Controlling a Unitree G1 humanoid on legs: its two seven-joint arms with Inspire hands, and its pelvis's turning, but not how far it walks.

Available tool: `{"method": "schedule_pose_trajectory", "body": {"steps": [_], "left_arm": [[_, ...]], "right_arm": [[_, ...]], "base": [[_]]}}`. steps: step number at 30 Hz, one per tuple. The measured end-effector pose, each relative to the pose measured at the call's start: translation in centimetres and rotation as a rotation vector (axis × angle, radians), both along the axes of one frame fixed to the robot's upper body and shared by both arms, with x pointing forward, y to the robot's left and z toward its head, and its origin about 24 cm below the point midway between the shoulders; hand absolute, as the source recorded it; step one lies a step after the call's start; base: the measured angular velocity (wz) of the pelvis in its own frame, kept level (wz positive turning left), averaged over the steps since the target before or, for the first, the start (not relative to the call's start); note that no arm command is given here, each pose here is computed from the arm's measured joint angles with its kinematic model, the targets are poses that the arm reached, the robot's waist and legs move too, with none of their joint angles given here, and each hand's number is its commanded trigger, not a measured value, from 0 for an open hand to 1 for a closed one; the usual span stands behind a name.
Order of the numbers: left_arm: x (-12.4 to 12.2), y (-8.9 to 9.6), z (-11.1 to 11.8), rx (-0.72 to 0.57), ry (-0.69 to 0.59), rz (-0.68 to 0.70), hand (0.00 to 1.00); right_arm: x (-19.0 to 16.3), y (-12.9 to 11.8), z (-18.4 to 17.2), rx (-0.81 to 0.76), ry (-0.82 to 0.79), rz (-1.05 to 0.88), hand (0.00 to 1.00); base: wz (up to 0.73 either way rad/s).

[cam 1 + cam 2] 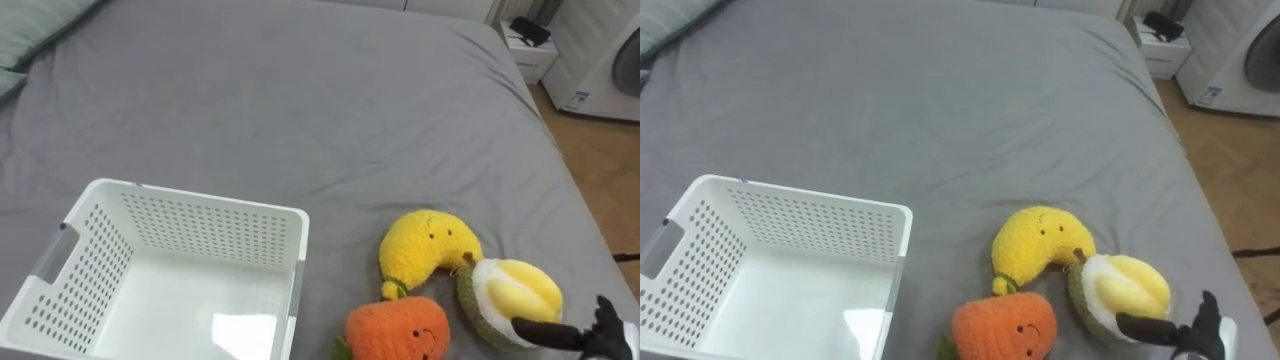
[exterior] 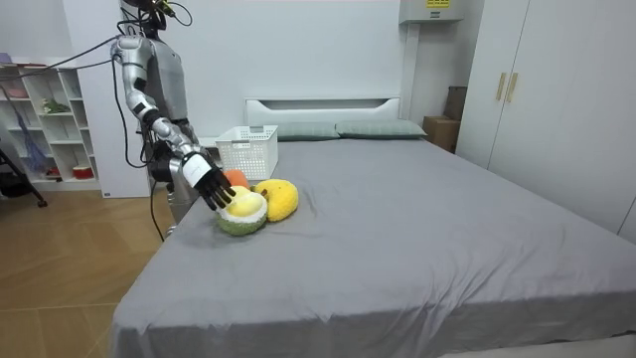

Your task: Collect toys from the bed

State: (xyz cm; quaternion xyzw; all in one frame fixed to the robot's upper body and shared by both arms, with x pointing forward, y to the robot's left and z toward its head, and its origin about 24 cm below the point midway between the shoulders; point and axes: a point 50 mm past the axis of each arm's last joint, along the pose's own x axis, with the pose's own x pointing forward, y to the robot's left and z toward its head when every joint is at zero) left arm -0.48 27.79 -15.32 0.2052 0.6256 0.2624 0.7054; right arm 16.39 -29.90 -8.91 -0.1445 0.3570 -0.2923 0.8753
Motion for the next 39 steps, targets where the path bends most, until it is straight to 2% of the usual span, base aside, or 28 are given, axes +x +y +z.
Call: {"method": "schedule_pose_trajectory", "body": {"steps": [8,22,29,33,34,35,36,39], "left_arm": [[-0.6,-0.6,-0.2,-0.023,0.049,-0.048,0.00],[-1.0,-1.1,-0.4,-0.037,0.076,-0.085,0.00],[-0.7,-1.0,-0.3,-0.032,0.074,-0.085,0.00],[-0.2,-0.9,-0.3,-0.041,0.065,-0.089,0.00],[-0.2,-0.9,-0.3,-0.043,0.066,-0.090,0.00],[-0.2,-0.9,-0.3,-0.042,0.070,-0.095,0.00],[-0.2,-0.8,-0.3,-0.041,0.073,-0.100,0.00],[-0.3,-0.8,-0.3,-0.043,0.083,-0.104,0.00]], "right_arm": [[1.7,1.3,0.3,-0.028,0.002,0.118,0.00],[1.9,2.2,0.1,-0.035,0.015,0.172,0.00],[-0.1,1.9,-0.9,-0.195,0.169,0.340,0.00],[-1.4,1.6,-1.9,-0.226,0.267,0.379,0.00],[-1.6,1.5,-2.0,-0.230,0.283,0.390,0.34],[-1.8,1.4,-2.1,-0.232,0.298,0.400,0.79],[-1.9,1.4,-2.2,-0.234,0.308,0.403,0.99],[-2.7,1.0,-2.6,-0.244,0.356,0.400,1.00]], "base": [[0.10],[0.01],[0.08],[0.08],[0.07],[0.05],[0.04],[0.01]]}}
